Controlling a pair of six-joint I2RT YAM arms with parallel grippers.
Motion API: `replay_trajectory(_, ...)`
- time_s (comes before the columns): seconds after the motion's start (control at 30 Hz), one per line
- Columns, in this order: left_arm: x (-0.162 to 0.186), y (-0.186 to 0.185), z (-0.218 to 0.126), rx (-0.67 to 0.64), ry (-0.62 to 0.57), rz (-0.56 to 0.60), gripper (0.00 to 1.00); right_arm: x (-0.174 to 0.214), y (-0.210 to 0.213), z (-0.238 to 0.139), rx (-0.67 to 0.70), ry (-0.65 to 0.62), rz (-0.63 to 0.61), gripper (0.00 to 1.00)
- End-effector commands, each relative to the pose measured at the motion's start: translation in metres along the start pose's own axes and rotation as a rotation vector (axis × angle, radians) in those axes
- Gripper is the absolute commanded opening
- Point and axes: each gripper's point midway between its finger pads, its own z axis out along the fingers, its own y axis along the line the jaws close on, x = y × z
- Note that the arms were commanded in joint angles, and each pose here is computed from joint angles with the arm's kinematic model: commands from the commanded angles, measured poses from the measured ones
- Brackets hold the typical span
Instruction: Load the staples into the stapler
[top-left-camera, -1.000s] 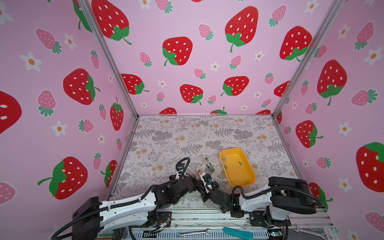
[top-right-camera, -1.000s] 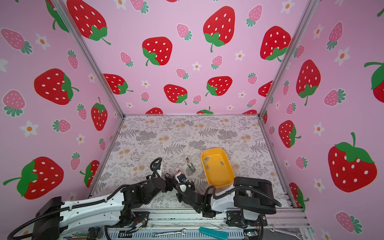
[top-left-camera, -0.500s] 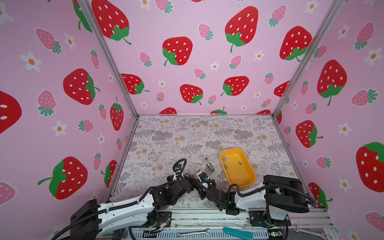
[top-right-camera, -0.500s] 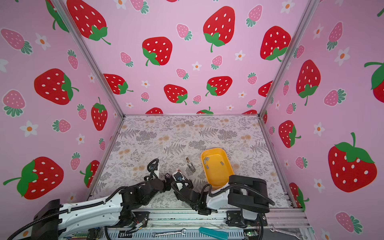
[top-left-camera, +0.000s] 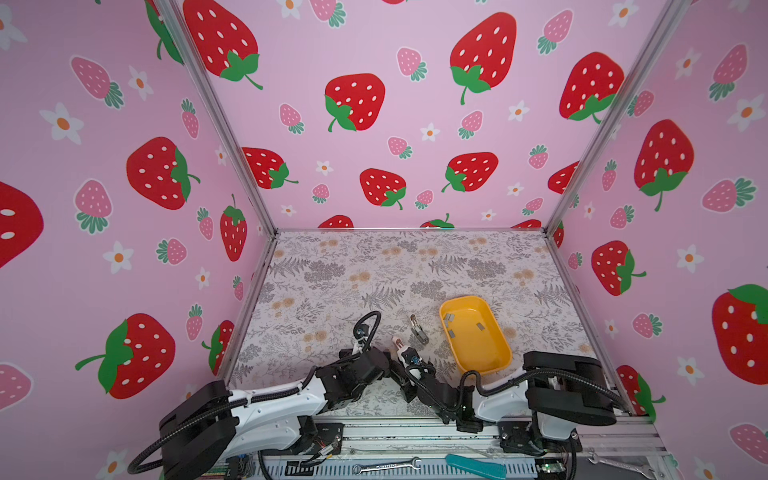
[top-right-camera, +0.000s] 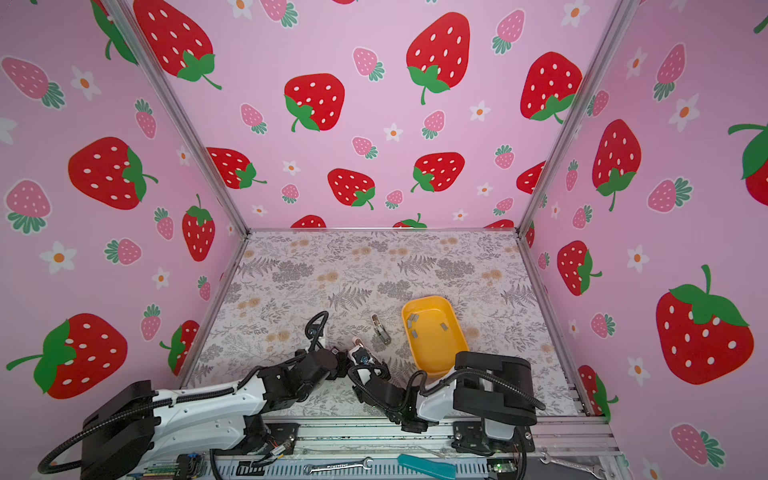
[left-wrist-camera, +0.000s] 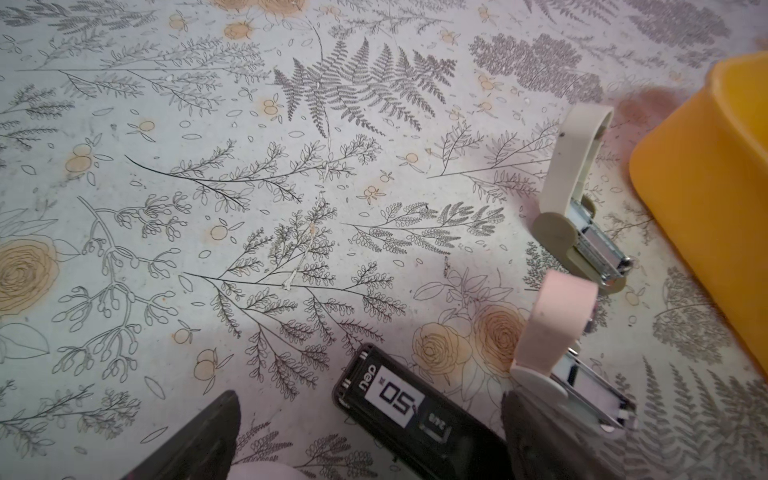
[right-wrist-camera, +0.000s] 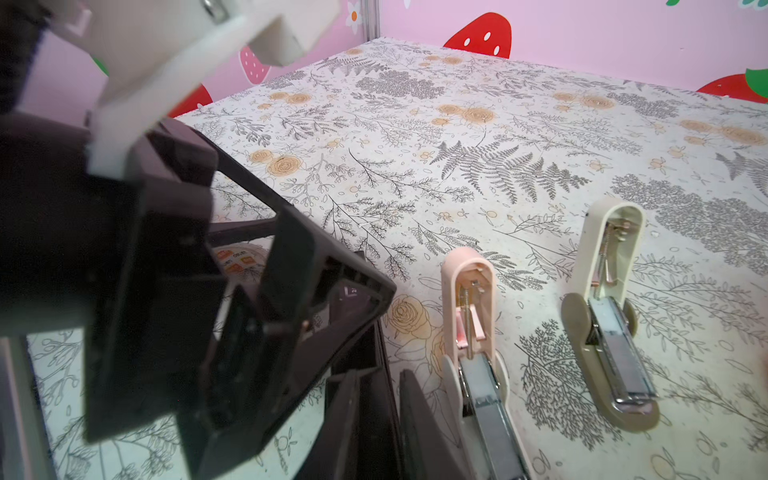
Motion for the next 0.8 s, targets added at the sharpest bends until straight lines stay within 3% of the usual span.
replay_trajectory(0.0,-0.018,-0.014,0.002,0.018,-0.037,-0.031,0.99,0.038,-0.011,-0.001,0.024,0.098,-0.047,0.2)
replay_trajectory(0.77,-0.002,-0.01,0.022,-0.041,-0.007,-0.009,1.0,0.096,-0.029,-0.001,0.066,0.195,-0.027,0.15)
